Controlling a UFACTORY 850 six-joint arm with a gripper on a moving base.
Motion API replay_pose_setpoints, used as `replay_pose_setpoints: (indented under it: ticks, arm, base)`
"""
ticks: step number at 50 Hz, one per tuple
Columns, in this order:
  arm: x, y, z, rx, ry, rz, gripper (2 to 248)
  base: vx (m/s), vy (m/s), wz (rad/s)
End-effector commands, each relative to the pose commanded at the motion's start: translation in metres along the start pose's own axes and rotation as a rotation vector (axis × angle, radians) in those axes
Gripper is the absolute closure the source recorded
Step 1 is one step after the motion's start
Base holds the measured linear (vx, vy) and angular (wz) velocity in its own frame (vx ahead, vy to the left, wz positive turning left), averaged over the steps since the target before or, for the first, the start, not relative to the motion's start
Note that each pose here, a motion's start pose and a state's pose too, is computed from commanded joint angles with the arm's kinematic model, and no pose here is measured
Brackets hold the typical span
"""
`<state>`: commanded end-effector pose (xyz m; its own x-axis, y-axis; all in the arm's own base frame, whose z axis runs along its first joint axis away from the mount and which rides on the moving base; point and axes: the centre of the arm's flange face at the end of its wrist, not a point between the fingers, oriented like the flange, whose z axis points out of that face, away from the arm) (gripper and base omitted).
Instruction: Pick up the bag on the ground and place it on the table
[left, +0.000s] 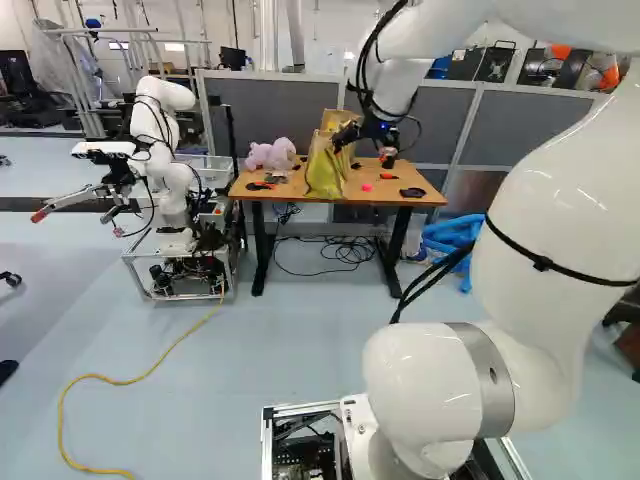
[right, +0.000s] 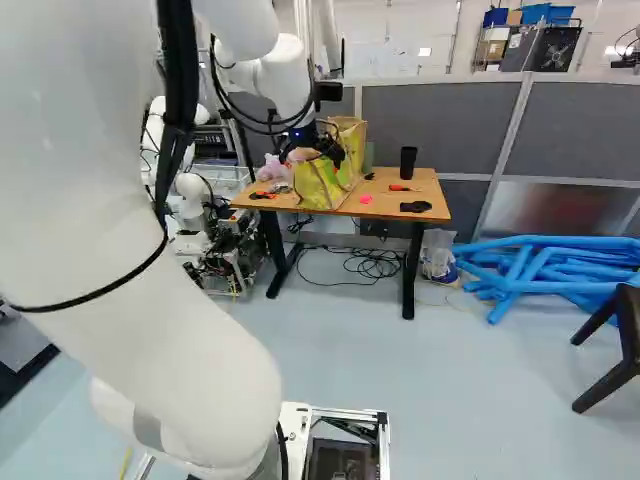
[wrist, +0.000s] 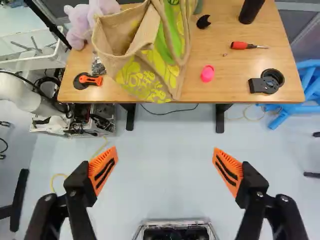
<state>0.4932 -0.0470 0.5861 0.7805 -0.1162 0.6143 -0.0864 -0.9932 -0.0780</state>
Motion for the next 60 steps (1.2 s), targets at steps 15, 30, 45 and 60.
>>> replay_pose_setpoints:
  ticks: [15,30,45,60]
  arm:
    - [-0.041,-0.001,0.017,-0.03,0.082,-0.013,3]
    - [-0.089,-0.003,0.031,-0.05,0.177,-0.032,3]
    - [-0.138,-0.005,0.039,-0.056,0.267,-0.053,3]
    - [-0.182,-0.007,0.043,-0.049,0.347,-0.072,3]
  base:
    - [0.0,0.0,0.0]
    - [0.0,0.0,0.0]
    - [0.0,0.0,0.0]
    - [0.0,0.0,0.0]
